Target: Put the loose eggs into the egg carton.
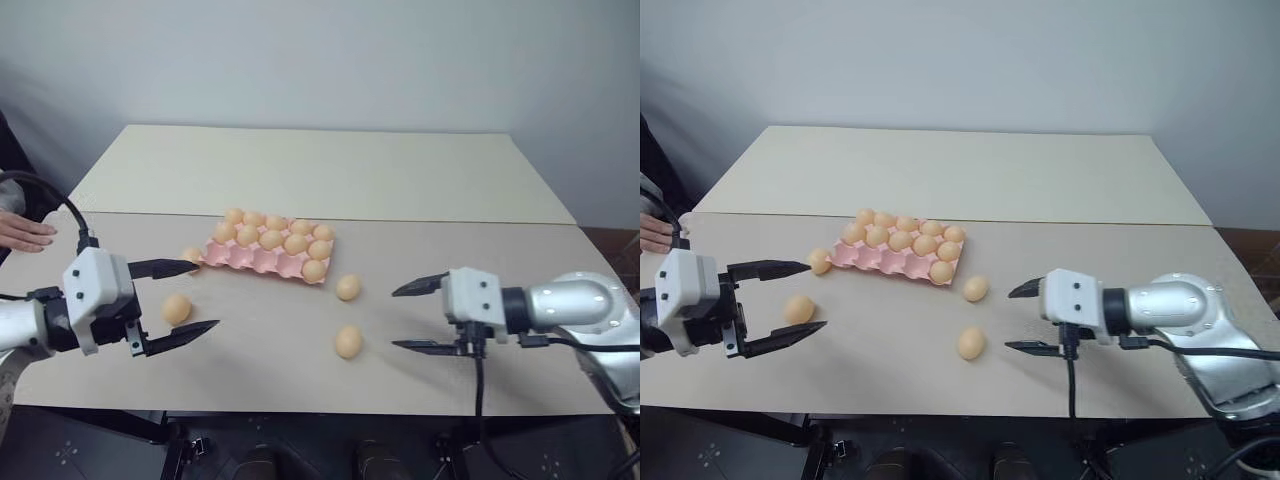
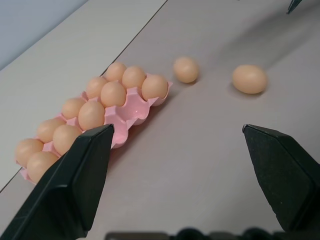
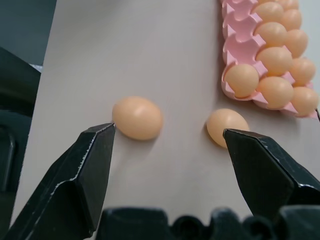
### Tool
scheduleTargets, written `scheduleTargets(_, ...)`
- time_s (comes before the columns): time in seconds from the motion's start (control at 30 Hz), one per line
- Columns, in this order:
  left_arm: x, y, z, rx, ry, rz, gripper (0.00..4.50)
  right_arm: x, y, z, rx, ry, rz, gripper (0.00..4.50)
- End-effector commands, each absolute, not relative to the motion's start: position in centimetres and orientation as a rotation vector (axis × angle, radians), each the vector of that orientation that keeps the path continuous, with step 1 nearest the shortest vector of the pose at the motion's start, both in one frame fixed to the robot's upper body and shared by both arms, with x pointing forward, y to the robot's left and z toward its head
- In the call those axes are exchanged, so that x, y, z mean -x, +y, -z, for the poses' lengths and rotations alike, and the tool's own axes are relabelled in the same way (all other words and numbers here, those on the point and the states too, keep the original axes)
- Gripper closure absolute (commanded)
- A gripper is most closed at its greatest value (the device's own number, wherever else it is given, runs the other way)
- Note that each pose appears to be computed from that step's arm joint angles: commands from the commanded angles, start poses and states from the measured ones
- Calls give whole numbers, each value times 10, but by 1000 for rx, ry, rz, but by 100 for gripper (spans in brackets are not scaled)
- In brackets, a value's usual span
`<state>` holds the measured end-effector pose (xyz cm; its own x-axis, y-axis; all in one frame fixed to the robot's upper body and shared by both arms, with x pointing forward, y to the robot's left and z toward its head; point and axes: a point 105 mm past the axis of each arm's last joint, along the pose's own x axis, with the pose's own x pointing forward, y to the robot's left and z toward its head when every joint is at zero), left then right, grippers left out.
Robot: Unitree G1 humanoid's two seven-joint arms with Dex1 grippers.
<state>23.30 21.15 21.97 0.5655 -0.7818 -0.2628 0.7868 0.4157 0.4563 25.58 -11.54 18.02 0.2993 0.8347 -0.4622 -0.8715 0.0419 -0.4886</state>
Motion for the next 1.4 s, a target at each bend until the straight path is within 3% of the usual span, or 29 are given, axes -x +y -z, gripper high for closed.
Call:
scheduleTargets(0.03,-232,210,-227,-620,-16,995,3,-258,-102,-176,825,38,-1333,47)
scheduleTargets(0.5,-228,210,-227,-617,-17,973,3,-271,-75,-139,862,66,-1443,47)
scheduleTargets(1.07,-225,210,-224,-615,-16,951,3,-285,-62,-117,866,87,-1468,47)
scheduleTargets(1.27,-224,210,-224,-614,-14,947,0,-285,-62,-115,876,76,-1470,200)
scheduleTargets(1.4,-224,213,-224,-614,-9,942,0,-282,-63,-117,894,56,-1473,207)
